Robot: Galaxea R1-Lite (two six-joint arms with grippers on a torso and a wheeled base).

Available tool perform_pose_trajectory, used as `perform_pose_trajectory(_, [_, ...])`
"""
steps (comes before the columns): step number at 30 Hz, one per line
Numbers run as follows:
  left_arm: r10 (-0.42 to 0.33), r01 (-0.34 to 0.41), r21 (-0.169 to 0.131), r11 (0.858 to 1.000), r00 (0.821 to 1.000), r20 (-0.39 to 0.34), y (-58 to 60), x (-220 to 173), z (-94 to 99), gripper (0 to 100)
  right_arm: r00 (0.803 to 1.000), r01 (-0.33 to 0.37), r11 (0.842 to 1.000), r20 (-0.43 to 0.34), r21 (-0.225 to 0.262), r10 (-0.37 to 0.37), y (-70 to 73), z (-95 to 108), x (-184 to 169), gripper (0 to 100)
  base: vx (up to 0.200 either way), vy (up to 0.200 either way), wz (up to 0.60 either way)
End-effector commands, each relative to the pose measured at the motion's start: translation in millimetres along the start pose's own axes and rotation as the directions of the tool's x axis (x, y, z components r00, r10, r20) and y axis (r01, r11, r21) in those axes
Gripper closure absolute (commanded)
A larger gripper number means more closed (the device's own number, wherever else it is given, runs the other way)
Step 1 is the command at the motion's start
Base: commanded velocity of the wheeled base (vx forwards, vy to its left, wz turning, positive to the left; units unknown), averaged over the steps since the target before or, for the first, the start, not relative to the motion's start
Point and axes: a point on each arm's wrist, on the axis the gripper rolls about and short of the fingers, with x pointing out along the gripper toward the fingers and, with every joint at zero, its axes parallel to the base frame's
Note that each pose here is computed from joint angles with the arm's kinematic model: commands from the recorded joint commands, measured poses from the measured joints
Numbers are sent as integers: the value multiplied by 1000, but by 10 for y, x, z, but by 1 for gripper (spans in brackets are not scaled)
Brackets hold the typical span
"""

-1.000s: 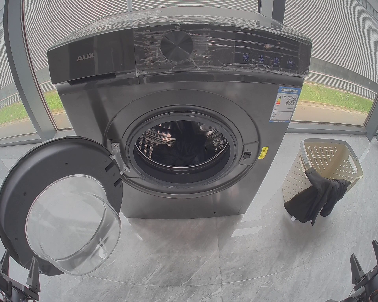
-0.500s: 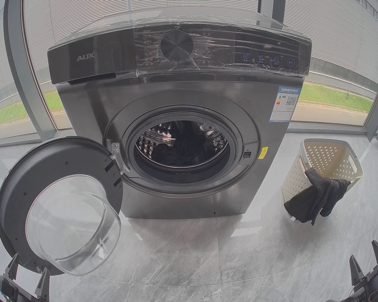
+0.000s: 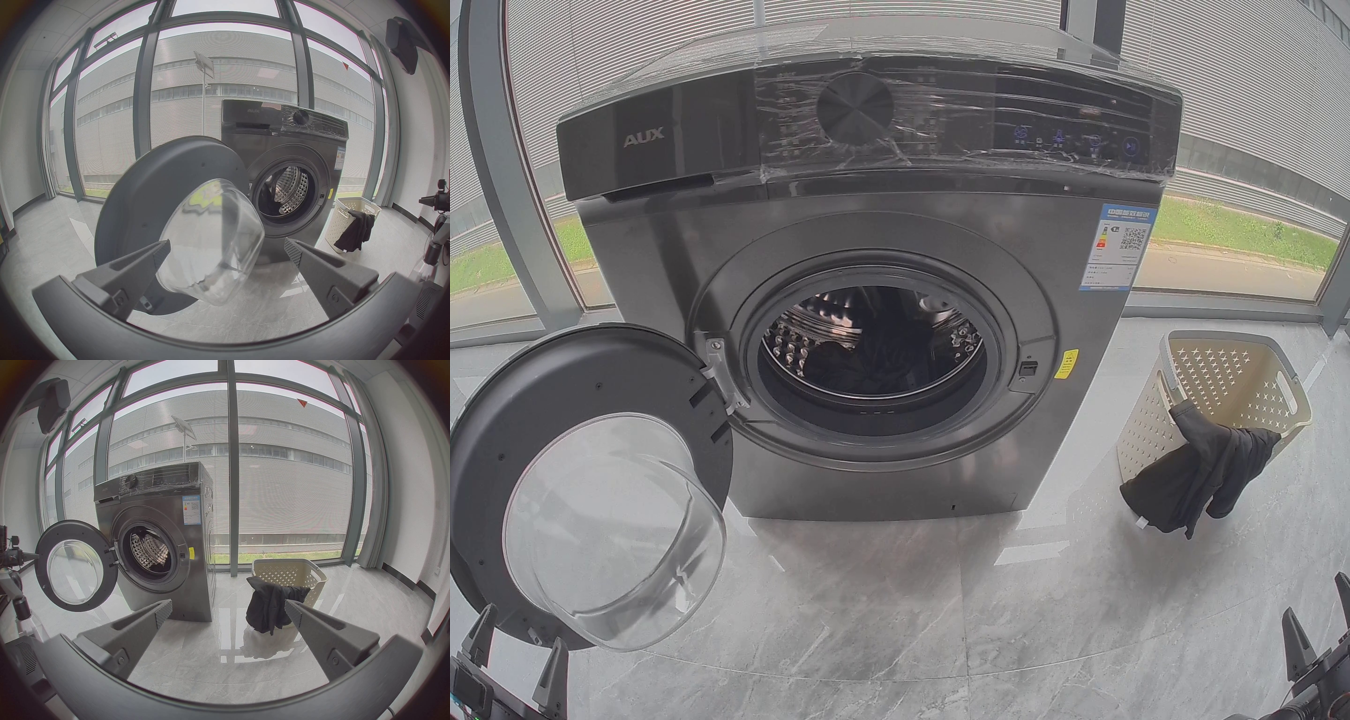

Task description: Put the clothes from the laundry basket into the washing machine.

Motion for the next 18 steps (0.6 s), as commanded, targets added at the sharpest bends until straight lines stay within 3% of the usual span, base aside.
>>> perform_pose_trajectory(1, [1,-1,-2,1000,1000,-6,1,5,-51,0,1000,-1,1000,-12,0,1,0,-50,9,0,0,-200,0])
perform_pose_trajectory(18, [1,-1,-3,1000,1000,-6,1,5,-51,0,1000,0,1000,-12,0,0,0,-50,9,0,0,-200,0])
